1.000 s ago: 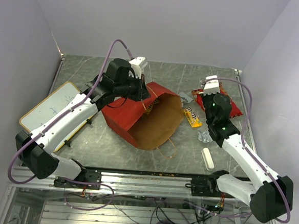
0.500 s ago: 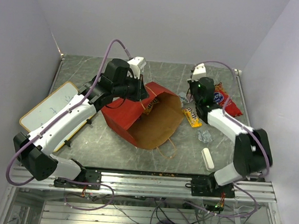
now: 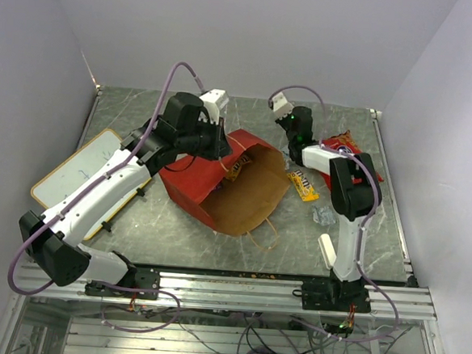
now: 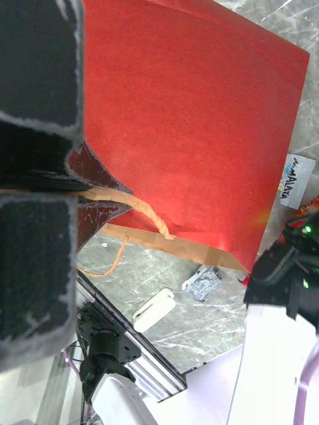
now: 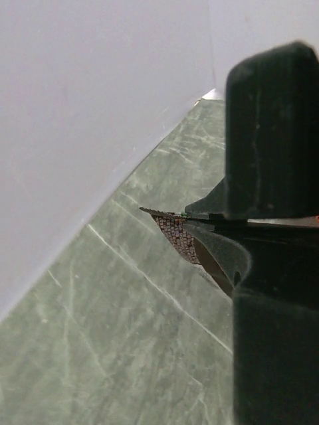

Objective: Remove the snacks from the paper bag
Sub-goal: Place the snack at the center of the board.

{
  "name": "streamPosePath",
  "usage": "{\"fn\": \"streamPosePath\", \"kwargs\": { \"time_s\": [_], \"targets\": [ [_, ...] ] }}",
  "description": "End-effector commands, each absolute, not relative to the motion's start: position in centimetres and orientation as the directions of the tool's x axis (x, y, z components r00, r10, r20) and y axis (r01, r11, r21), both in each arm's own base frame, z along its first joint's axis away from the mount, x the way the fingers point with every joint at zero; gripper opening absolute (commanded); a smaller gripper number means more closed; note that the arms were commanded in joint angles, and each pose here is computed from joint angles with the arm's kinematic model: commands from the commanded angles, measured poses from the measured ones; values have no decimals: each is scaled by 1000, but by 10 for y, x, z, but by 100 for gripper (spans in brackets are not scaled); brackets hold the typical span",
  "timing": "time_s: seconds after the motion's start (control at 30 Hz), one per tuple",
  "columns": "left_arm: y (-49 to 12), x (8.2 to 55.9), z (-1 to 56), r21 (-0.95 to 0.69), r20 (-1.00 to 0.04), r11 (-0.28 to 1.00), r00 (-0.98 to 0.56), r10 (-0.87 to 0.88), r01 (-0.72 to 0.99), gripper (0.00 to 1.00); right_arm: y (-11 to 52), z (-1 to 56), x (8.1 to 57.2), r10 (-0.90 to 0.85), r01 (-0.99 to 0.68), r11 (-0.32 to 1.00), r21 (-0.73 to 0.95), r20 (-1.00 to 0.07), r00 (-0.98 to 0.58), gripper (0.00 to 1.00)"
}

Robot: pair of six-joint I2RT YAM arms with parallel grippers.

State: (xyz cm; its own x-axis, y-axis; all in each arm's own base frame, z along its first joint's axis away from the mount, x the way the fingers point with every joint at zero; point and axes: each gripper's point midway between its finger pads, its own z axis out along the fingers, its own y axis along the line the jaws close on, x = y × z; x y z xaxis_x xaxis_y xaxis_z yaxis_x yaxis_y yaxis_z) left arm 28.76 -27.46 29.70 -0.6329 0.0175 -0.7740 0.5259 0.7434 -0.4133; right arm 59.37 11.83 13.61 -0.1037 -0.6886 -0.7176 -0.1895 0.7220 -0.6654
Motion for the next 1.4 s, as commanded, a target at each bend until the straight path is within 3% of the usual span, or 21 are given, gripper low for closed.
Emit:
{"fn": "streamPosePath", "kwargs": {
  "time_s": [0.0, 0.3, 0.43, 0.53, 0.63, 0.93, 1.07, 1.37],
  "targets": [
    [-266, 293, 319, -382, -810, 761, -587, -2, 524, 7, 114, 116, 610, -768, -180, 639, -748, -632, -104, 0],
    [-268, 304, 318, -362, -811, 773, -585, 14, 520, 7, 183, 73, 583, -600, -366, 773, -517, -783, -162, 2],
    [-268, 303, 320, -367, -812, 770, -584, 9, 522, 7, 203, 75, 582, -397, -363, 885, -290, -878, -267, 26],
    [-271, 300, 314, -378, -801, 758, -598, 20, 532, 7, 202, 91, 577, -321, -356, 914, -196, -884, -338, 48],
    [-276, 297, 309, -386, -787, 740, -615, 49, 552, 7, 190, 113, 562, -281, -331, 931, -155, -883, -375, 61],
    [-294, 282, 294, -436, -744, 650, -656, 129, 623, 7, 144, 143, 473, -167, -247, 968, -42, -843, -511, 66],
    [-306, 266, 283, -526, -693, 575, -707, 138, 627, 7, 143, 138, 432, -205, -323, 946, -18, -806, -555, 66],
    [-314, 235, 273, -637, -601, 491, -781, 167, 595, 7, 91, 209, 368, -69, -105, 994, -17, -857, -511, 70]
  ]
}}
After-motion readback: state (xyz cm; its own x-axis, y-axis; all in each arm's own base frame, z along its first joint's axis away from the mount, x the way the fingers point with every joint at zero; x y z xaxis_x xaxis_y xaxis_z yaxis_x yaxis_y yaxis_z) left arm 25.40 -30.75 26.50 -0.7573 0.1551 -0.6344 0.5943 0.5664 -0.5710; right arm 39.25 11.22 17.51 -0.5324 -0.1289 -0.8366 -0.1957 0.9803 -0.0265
